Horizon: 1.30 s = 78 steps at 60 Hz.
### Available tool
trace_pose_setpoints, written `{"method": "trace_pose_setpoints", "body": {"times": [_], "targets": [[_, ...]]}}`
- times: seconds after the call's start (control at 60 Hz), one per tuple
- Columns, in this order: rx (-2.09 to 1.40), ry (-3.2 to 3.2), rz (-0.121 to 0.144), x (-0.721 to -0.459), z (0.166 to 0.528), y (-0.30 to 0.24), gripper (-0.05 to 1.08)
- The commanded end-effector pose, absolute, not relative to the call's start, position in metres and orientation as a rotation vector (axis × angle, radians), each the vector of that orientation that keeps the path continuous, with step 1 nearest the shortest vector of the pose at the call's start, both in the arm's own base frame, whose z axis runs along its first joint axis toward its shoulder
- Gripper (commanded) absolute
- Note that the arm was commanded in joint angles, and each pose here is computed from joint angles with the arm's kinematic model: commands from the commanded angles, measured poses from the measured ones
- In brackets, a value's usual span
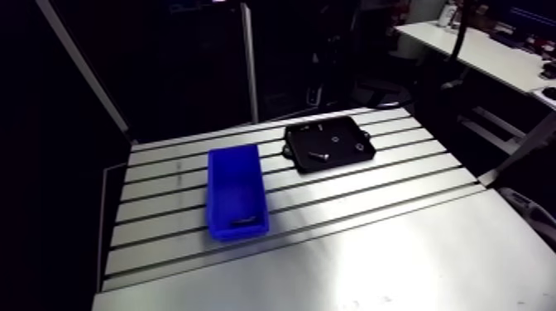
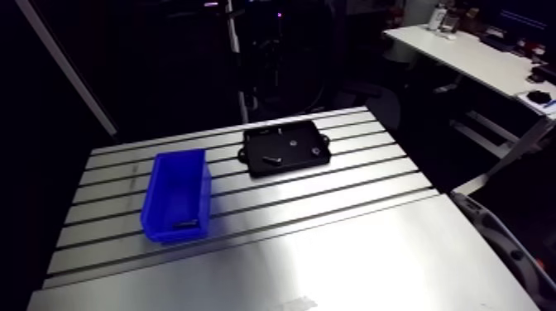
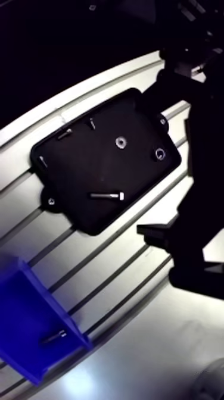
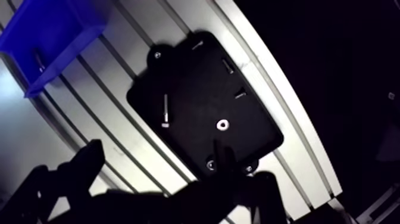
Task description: Pick up the M10 bolt from the tray and put it into the blue bin.
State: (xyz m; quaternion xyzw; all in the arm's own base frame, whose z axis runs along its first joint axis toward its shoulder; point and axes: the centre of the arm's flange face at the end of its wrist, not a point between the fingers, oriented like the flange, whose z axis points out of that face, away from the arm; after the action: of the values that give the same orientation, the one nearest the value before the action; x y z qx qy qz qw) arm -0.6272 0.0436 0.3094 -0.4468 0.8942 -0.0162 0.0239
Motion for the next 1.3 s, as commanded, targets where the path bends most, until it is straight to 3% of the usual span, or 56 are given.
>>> {"method": "trace_pose_setpoints", "body": {"times": [0.017, 0.15, 0.267, 0.35, 0.517, 0.617, 0.767, 1.3], "targets": [[-1.418, 2.710, -0.069, -0.623, 0.286, 0.051, 0.01], [-1.421, 2.687, -0.091, -0.621, 0.274, 0.052, 0.01], [-1.419, 2.685, -0.086, -0.620, 0.267, 0.051, 0.01], [-1.415, 2.679, -0.049, -0.618, 0.259, 0.051, 0.08], [-1.405, 2.663, -0.061, -0.619, 0.242, 0.051, 0.26], [-1.402, 2.656, -0.070, -0.619, 0.232, 0.051, 0.30], [-1.402, 2.655, -0.069, -0.620, 0.221, 0.050, 0.45], [-1.364, 2.658, -0.088, -0.616, 0.194, 0.047, 0.55]]}}
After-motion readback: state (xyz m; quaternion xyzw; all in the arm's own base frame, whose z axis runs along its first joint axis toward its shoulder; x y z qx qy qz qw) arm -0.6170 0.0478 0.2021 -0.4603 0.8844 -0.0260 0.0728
